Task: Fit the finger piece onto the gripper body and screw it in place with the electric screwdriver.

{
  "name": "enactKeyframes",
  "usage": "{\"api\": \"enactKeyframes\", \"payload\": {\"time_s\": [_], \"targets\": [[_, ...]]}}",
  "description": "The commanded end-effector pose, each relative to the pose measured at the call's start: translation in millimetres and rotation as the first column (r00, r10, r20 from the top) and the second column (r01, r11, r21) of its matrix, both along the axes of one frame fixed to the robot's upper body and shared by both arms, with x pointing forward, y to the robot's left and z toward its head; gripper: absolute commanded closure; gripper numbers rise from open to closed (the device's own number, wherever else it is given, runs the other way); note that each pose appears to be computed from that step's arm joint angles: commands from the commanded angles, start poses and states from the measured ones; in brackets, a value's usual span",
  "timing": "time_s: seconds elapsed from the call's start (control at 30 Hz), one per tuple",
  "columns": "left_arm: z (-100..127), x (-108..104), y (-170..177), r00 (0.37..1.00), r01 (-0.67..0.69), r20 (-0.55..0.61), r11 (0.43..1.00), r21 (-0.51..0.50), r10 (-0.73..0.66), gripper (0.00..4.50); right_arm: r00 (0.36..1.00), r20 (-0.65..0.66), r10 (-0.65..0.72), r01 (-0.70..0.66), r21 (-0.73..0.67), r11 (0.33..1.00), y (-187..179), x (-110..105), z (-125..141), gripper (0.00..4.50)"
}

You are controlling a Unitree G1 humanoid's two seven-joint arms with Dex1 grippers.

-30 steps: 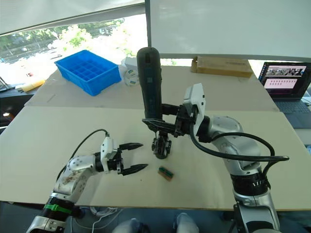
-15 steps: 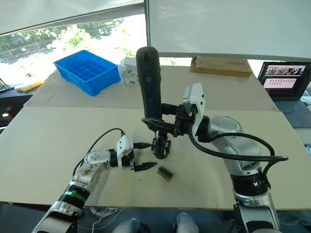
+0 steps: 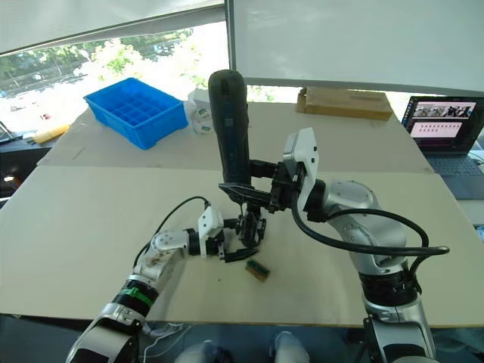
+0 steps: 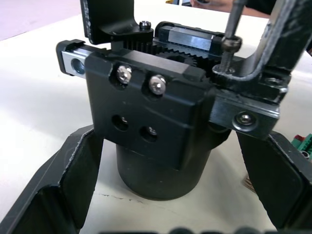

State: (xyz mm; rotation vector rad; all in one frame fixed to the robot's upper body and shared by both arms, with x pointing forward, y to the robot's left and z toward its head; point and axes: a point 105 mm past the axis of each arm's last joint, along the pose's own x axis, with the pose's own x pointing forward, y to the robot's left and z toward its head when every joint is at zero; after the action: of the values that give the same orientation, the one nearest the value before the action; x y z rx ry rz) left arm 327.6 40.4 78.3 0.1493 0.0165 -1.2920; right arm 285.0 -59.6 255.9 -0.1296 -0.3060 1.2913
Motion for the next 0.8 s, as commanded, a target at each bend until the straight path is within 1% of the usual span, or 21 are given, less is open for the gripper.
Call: {"api": "enactKeyframes", "payload": {"time_s": [0.03, 0.17, 0.27, 0.33, 0.37, 0.8], "targets": [[7.2, 2.7, -3.6, 1.0, 0.003, 0.03, 1.0, -0.005, -0.002, 0.0, 0.997, 0.072, 0.024, -0.025, 0.019, 1.0, 2.1, -10.3, 16.8, 2.6], [5.2, 3.2, -2.5, 1.0, -0.005, 0.022, 1.0, 0.001, 0.005, 0.0, 0.997, 0.073, 0.023, -0.024, 0.019, 1.0, 1.7, -10.2, 16.8, 2.6], [2.6, 2.0, -1.2, 1.0, -0.001, 0.016, 1.0, 0.01, 0.001, 0.85, 0.997, 0.071, 0.023, -0.024, 0.019, 1.0, 2.2, -10.1, 16.0, 2.6], [1.2, 0.6, -1.5, 1.0, 0.008, 0.014, 1.0, 0.017, -0.008, 1.79, 0.997, 0.069, 0.023, -0.025, 0.018, 1.0, 2.4, -10.1, 15.2, 2.6], [0.6, -0.2, -1.8, 1.0, 0.012, 0.012, 1.0, 0.019, -0.012, 2.12, 0.997, 0.068, 0.023, -0.024, 0.018, 1.0, 2.5, -10.1, 14.7, 2.6], [-2.0, -4.3, -3.1, 1.0, 0.022, -0.002, 1.0, 0.021, -0.022, 2.12, 0.999, 0.042, 0.015, -0.016, 0.009, 1.0, 2.1, -8.5, 6.5, 2.6]]}}
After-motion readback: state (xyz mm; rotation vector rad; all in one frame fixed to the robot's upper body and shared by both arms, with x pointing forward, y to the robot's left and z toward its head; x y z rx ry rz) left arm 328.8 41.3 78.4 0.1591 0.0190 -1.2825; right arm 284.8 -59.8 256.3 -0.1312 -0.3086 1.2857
